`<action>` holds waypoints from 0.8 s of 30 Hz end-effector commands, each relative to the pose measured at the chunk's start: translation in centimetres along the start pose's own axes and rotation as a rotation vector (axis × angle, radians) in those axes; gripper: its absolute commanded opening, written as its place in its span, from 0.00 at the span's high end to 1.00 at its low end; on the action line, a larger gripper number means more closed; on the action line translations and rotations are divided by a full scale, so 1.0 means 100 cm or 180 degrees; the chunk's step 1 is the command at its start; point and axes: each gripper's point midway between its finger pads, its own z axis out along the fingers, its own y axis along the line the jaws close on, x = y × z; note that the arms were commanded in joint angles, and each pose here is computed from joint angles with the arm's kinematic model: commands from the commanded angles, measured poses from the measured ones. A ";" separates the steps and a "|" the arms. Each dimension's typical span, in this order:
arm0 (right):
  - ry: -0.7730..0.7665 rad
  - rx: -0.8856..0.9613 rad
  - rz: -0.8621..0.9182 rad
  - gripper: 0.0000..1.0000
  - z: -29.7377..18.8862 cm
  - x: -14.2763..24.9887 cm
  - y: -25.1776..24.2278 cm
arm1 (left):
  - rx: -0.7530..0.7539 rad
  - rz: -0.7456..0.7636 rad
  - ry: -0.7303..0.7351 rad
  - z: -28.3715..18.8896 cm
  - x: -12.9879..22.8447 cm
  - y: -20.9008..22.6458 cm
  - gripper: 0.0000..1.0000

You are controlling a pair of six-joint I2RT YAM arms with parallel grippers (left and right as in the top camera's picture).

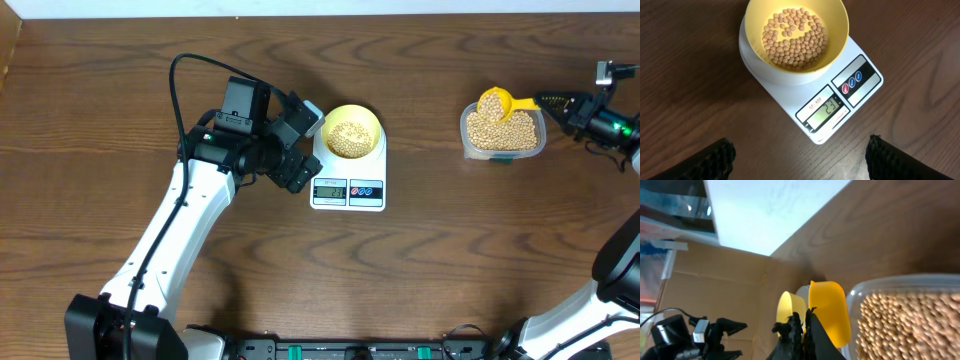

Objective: Scoop item into bowl and weigh 50g on scale
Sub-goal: 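Lift the filled yellow scoop up out of the soybean tub, then carry the filled scoop left over the yellow bowl on the scale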

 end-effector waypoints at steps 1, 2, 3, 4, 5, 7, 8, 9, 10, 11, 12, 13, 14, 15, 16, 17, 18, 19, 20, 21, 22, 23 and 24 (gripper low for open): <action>0.0087 -0.0206 0.0164 0.99 0.009 0.003 0.009 | 0.0039 0.0001 0.0002 0.001 0.003 -0.002 0.14; 0.0091 -0.0215 0.0138 0.99 0.011 0.002 0.011 | 0.0039 0.0001 0.0002 0.001 0.003 -0.002 0.14; 0.0099 -0.0226 0.0117 0.99 0.014 0.001 0.012 | 0.0039 0.0001 0.0002 0.001 0.003 -0.002 0.14; 0.0107 -0.0236 0.0107 0.99 0.016 0.001 0.014 | 0.0039 0.0001 0.0002 0.001 0.003 -0.002 0.14; 0.0117 -0.0245 0.0103 0.99 0.018 0.001 0.015 | 0.0039 0.0001 0.0002 0.001 0.003 -0.002 0.14; 0.0144 -0.0253 0.0075 0.99 0.025 0.001 0.019 | 0.0039 0.0001 0.0002 0.001 0.003 -0.002 0.14; 0.0161 -0.0268 0.0054 0.99 0.029 0.001 0.021 | 0.0039 0.0001 0.0002 0.001 0.003 -0.002 0.14; 0.0180 -0.0285 0.0036 0.99 0.032 0.002 0.023 | 0.0039 0.0001 0.0002 0.001 0.003 -0.002 0.14; 0.0199 -0.0300 0.0017 0.99 0.036 0.003 0.026 | 0.0039 0.0001 0.0002 0.001 0.003 -0.002 0.14; 0.0216 -0.0314 0.0004 0.99 0.040 0.003 0.028 | 0.0039 0.0001 0.0002 0.001 0.003 -0.002 0.14; 0.0240 -0.0311 0.0005 0.99 0.046 0.004 0.030 | 0.0039 0.0001 0.0002 0.001 0.003 -0.002 0.14; 0.0247 -0.0293 0.0016 0.99 0.049 0.005 0.030 | 0.0039 0.0001 0.0002 0.001 0.003 -0.002 0.14; 0.0253 -0.0262 0.0024 0.99 0.053 0.006 0.030 | 0.0039 0.0001 0.0002 0.001 0.003 -0.002 0.14; 0.0263 -0.0232 0.0027 0.99 0.057 0.007 0.030 | 0.0039 0.0001 0.0002 0.001 0.003 -0.002 0.14; 0.0276 -0.0220 0.0009 0.99 0.061 0.008 0.031 | 0.0039 0.0001 0.0002 0.001 0.003 -0.002 0.14; 0.0295 -0.0221 -0.0005 0.99 0.065 0.010 0.032 | 0.0039 0.0001 0.0002 0.001 0.003 -0.002 0.14; 0.0316 -0.0217 -0.0016 0.99 0.069 0.012 0.033 | 0.0039 0.0001 0.0002 0.001 0.003 -0.002 0.14; 0.0339 -0.0227 -0.0028 0.99 0.072 0.014 0.035 | 0.0039 0.0001 0.0002 0.001 0.003 -0.002 0.14; 0.0365 -0.0241 -0.0045 0.99 0.075 0.016 0.037 | 0.0039 0.0001 0.0002 0.001 0.003 -0.002 0.14; 0.0389 -0.0253 -0.0062 0.99 0.079 0.018 0.039 | 0.0039 0.0001 0.0002 0.001 0.003 -0.002 0.14; 0.0406 -0.0256 -0.0073 0.99 0.082 0.020 0.040 | 0.0040 0.0001 0.0001 0.001 0.003 -0.002 0.14; 0.0428 -0.0260 -0.0082 0.99 0.086 0.022 0.042 | 0.0039 0.0001 0.0002 0.001 0.003 -0.002 0.14; 0.0438 -0.0260 -0.0085 0.99 0.088 0.023 0.043 | 0.0039 0.0001 0.0002 0.001 0.003 -0.002 0.14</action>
